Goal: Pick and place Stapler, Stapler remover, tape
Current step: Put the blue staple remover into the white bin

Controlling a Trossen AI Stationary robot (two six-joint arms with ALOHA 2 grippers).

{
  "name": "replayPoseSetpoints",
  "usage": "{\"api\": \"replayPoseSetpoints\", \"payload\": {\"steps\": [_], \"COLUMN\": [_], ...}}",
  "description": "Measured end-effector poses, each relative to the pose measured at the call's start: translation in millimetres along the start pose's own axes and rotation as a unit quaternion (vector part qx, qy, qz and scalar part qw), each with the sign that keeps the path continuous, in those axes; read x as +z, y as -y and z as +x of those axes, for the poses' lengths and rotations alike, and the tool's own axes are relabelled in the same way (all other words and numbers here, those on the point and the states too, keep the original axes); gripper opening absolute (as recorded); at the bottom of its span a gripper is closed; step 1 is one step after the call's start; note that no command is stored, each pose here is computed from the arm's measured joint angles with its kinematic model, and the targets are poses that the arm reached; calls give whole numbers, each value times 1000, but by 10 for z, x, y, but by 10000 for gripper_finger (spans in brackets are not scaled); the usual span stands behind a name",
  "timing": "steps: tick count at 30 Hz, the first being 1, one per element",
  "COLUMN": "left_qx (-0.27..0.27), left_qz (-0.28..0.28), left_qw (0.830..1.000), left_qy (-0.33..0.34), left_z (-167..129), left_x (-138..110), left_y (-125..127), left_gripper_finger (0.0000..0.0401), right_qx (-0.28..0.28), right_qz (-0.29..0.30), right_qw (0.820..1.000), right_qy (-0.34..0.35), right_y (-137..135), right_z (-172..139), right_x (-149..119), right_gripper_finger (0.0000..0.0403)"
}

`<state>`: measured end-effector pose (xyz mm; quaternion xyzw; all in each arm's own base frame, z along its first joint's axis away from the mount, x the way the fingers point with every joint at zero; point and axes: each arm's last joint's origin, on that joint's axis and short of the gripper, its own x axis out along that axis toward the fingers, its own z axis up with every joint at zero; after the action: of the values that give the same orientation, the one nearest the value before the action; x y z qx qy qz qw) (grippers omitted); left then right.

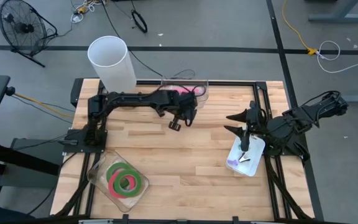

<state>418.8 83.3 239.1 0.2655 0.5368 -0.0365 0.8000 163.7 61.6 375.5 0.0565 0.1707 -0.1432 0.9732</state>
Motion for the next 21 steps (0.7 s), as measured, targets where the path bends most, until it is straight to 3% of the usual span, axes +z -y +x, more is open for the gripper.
{"api": "replayPoseSetpoints", "payload": {"steps": [12, 21], "left_qx": [86, 69], "left_qz": [-22, -64], "left_qw": [984, 957], "left_qy": [157, 275], "left_z": [-1009, -1597], "left_x": [435, 545], "left_y": [-503, -660], "left_gripper_finger": [0, 0], "right_qx": [-34, -44], "right_qz": [-28, 1], "right_qw": [997, 992], "right_qy": [70, 119], "right_y": [-7, 48], "right_z": [-19, -117], "right_x": [141, 253], "right_gripper_finger": [185, 185]}}
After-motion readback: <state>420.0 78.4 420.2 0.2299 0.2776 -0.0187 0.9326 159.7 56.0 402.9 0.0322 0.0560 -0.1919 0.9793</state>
